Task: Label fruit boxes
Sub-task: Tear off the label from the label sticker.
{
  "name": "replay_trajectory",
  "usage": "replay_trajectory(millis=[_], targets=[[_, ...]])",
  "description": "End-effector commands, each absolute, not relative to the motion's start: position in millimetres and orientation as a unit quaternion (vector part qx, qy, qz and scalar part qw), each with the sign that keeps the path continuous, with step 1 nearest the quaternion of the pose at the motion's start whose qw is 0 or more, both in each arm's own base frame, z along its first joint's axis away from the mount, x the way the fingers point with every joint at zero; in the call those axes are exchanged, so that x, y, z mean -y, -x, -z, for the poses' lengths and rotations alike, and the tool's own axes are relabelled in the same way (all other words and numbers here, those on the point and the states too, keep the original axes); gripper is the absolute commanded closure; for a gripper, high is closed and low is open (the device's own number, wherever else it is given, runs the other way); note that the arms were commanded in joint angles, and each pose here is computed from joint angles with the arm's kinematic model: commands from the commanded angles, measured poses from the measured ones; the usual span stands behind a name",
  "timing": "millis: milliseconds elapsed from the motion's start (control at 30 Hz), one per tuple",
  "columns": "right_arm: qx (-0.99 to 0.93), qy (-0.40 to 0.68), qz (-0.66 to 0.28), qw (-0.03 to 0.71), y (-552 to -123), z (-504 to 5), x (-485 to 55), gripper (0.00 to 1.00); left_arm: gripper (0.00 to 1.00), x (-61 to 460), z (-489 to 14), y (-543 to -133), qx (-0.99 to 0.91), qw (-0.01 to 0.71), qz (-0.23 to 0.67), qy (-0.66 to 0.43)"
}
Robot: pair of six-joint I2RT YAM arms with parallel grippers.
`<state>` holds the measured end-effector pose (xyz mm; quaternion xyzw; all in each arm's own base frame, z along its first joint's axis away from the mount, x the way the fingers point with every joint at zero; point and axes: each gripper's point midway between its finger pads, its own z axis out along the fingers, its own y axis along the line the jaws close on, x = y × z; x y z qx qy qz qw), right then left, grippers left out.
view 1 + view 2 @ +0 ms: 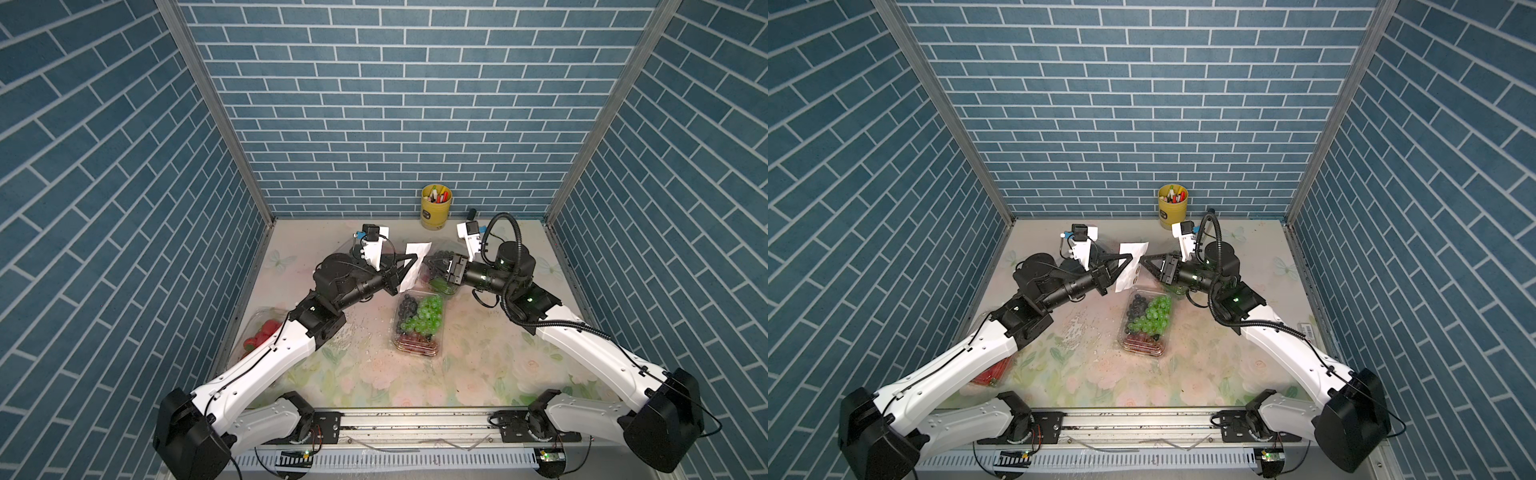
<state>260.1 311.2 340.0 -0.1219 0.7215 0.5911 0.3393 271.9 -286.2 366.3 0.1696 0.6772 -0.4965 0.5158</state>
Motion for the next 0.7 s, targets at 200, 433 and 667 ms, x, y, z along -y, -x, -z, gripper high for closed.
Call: replay_trajectory(millis=[200, 433, 667], targets=[[-0.689, 0.131, -0.614, 0.363, -256, -376, -312, 0.63, 1.0, 288, -371, -268, -0.669, 0.521, 0.5, -0.177], [-0.699, 0.122, -0.605, 0.362, -263, -371, -313, 0.63, 1.0, 290, -372, -267, -0.666, 0.516, 0.508, -0.18], [-0.719, 0.116, -0.575, 0.372, -268, -356, -309, 0.64, 1.0, 284, -380, -264, -0.663, 0.527, 0.501, -0.179]])
